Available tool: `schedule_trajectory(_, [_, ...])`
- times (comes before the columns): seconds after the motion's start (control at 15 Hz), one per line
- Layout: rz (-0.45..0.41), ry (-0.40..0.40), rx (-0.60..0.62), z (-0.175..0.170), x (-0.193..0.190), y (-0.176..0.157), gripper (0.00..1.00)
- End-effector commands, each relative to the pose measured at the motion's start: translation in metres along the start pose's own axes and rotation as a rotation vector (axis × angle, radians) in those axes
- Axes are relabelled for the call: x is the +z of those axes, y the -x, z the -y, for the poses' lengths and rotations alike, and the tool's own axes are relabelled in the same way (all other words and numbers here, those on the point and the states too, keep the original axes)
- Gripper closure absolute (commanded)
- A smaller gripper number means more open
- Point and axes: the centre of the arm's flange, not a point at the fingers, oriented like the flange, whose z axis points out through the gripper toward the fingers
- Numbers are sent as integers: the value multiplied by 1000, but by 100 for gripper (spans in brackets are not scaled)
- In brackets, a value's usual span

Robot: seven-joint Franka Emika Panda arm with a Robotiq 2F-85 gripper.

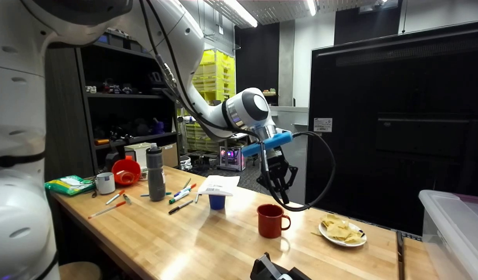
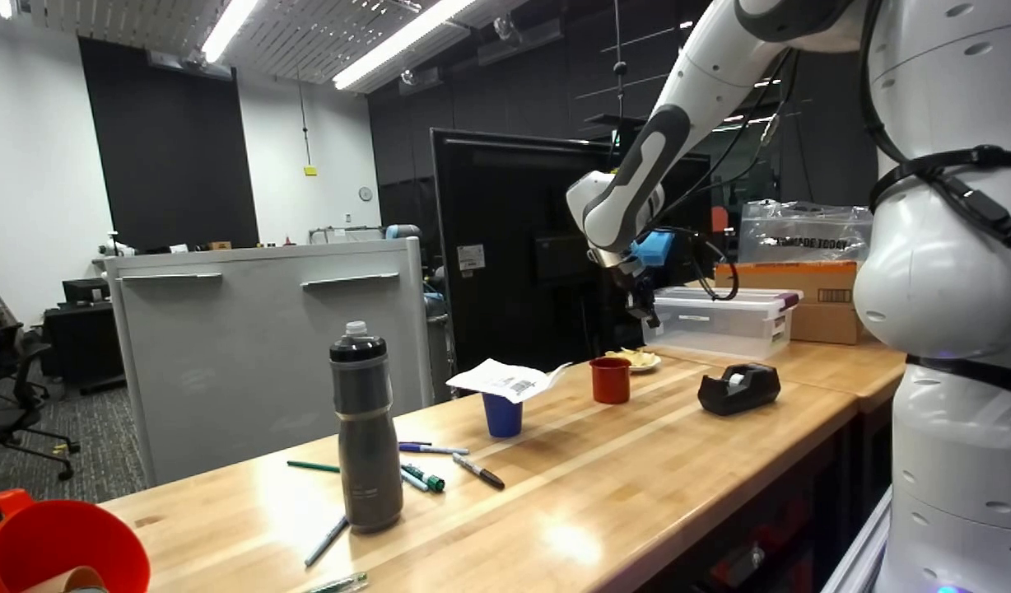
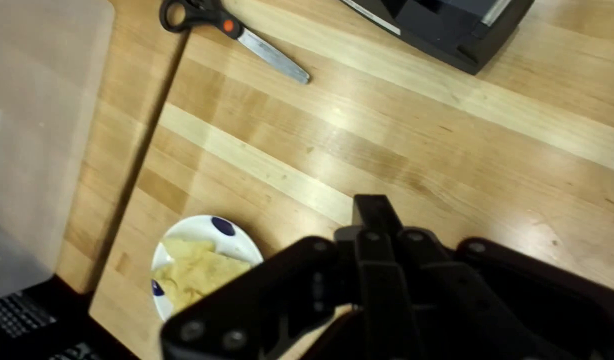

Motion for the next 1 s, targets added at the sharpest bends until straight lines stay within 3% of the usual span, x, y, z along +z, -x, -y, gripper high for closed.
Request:
schedule_trajectory(0.0, [-72,-123,-141,3,-17,18,100])
schedule_trajectory(0.53, [-209,-397,-489,2,-21,28,100])
schedule_trajectory(0.67, [-214,-481,-575,4,-17,32,74])
schedule_trajectory(0.73, [-207,-426,-507,10,-11,23,94])
schedule_trajectory(0.93, [-214,-464,-561,10,-11,27,74])
